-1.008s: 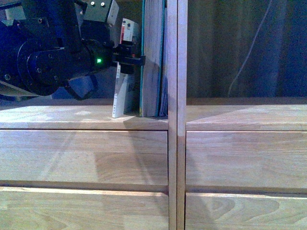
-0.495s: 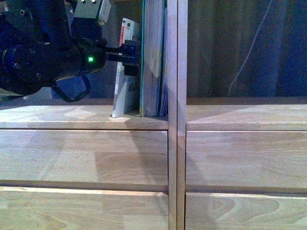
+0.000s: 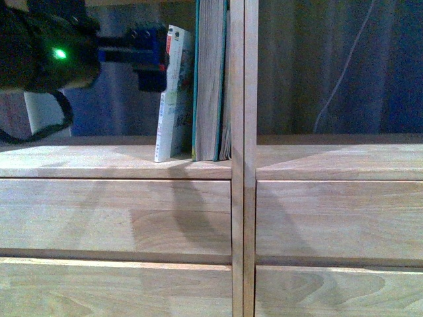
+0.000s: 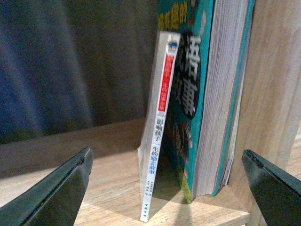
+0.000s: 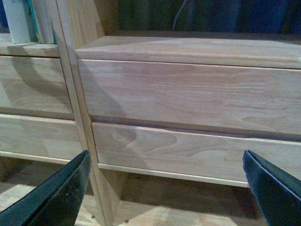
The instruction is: Organize books on shelf
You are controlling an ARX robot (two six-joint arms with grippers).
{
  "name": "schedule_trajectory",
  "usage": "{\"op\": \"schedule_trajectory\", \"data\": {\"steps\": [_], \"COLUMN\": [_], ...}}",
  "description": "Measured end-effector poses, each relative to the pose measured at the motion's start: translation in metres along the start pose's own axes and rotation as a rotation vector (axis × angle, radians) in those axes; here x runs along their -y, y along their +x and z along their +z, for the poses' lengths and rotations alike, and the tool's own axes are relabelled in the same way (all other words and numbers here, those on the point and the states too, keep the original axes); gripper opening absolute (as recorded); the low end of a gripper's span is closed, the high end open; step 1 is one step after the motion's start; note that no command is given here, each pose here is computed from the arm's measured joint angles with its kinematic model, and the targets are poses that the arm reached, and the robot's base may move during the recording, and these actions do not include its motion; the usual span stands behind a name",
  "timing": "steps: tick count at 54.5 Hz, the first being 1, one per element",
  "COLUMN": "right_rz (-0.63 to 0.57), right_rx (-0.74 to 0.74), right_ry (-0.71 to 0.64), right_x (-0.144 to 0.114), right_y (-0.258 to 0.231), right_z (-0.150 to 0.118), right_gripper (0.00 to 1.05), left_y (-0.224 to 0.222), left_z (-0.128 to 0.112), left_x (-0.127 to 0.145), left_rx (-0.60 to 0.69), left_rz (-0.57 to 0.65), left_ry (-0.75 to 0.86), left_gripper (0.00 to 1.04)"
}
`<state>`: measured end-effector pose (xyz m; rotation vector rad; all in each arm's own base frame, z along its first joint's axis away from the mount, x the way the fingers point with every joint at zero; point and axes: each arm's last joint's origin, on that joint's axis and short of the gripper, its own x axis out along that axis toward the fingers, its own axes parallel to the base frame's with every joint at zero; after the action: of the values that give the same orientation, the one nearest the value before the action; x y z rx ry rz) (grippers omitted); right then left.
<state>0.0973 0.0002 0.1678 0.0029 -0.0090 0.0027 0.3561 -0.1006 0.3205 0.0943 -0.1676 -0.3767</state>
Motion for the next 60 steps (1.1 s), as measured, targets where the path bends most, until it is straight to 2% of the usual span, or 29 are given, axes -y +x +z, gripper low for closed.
{"op": "schedule_trajectory", "data": {"steps": [9, 26, 38, 43, 45, 50, 51, 60], "right_rz": [0.0, 0.0, 0.0, 0.0, 0.0, 0.0, 0.0, 0.0], "right_rx": [0.0, 0.0, 0.0, 0.0, 0.0, 0.0, 0.0, 0.0], "right_ry": [0.0, 0.0, 0.0, 0.0, 0.0, 0.0, 0.0, 0.0], "right_x": [0.0, 0.0, 0.0, 0.0, 0.0, 0.0, 0.0, 0.0], "right_y": [0.0, 0.0, 0.0, 0.0, 0.0, 0.0, 0.0, 0.0], "right_z": [0.0, 0.0, 0.0, 0.0, 0.0, 0.0, 0.0, 0.0], "right_gripper": [0.98, 0.98, 0.98, 0.98, 0.98, 0.98, 0.98, 0.98], "left_y": [-0.043, -0.13, -0.198, -0.213, -0.217, -0.226, -0.226, -0.242], "left_z": [0.02, 0.022, 0.029, 0.024, 0.017, -0.008, -0.01, -0.038], "left_x": [-0.002, -0.001, 0.008, 0.008, 0.007, 0.007, 0.007, 0.008], "left_rx": [0.034, -0.017, -0.017, -0.117, -0.132, -0.167, -0.168, -0.17], "left_rz": [0.034, 0.099, 0.082, 0.301, 0.345, 0.368, 0.368, 0.369], "left_ry": [0.013, 0.003, -0.044, -0.074, -0.077, -0.084, -0.085, -0.087], "left_gripper": [0.97, 0.97, 0.97, 0.81, 0.76, 0.59, 0.58, 0.28]}}
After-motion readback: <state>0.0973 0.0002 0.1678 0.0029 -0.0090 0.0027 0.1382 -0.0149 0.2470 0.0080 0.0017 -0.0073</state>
